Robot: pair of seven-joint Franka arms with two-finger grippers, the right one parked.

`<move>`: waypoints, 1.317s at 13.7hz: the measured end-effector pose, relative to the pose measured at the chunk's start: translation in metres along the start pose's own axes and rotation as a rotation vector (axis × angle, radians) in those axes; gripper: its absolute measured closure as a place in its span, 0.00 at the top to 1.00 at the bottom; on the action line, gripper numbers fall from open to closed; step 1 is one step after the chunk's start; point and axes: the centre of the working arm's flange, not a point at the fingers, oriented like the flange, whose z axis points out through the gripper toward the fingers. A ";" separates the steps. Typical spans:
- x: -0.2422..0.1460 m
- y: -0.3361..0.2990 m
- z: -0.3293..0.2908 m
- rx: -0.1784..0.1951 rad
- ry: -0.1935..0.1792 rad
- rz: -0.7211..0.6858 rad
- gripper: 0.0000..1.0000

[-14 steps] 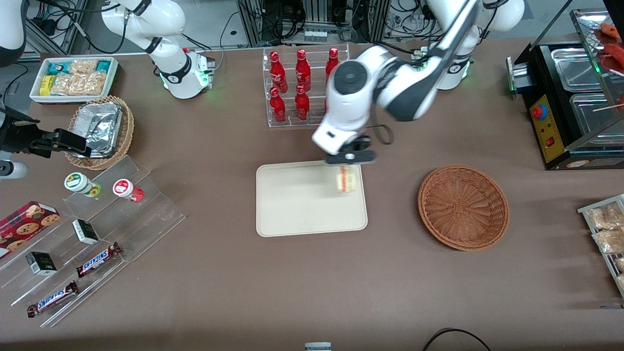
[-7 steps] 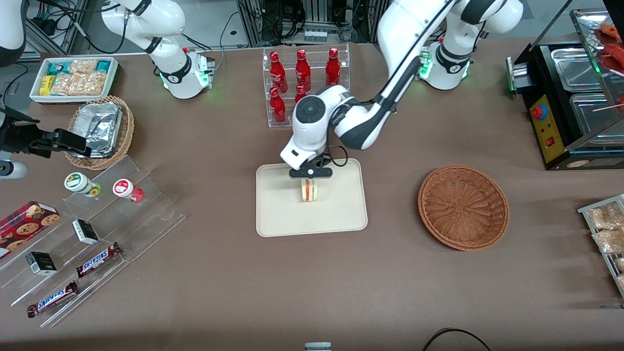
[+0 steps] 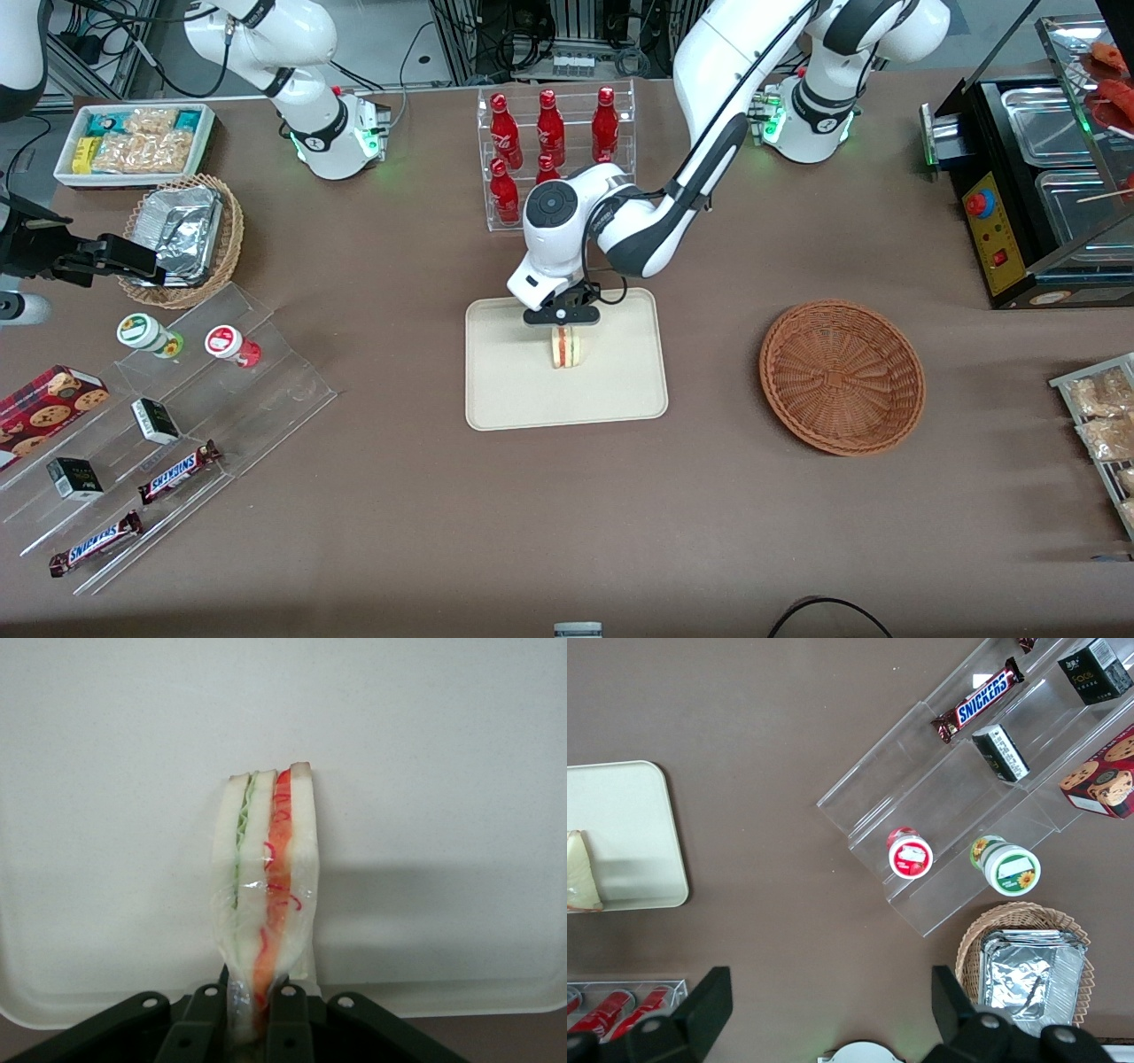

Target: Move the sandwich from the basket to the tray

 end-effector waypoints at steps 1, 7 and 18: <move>0.001 0.000 0.000 0.001 0.000 -0.001 0.15; 0.005 0.001 -0.005 -0.009 0.010 -0.005 0.52; 0.066 -0.092 -0.212 0.060 0.053 -0.153 1.00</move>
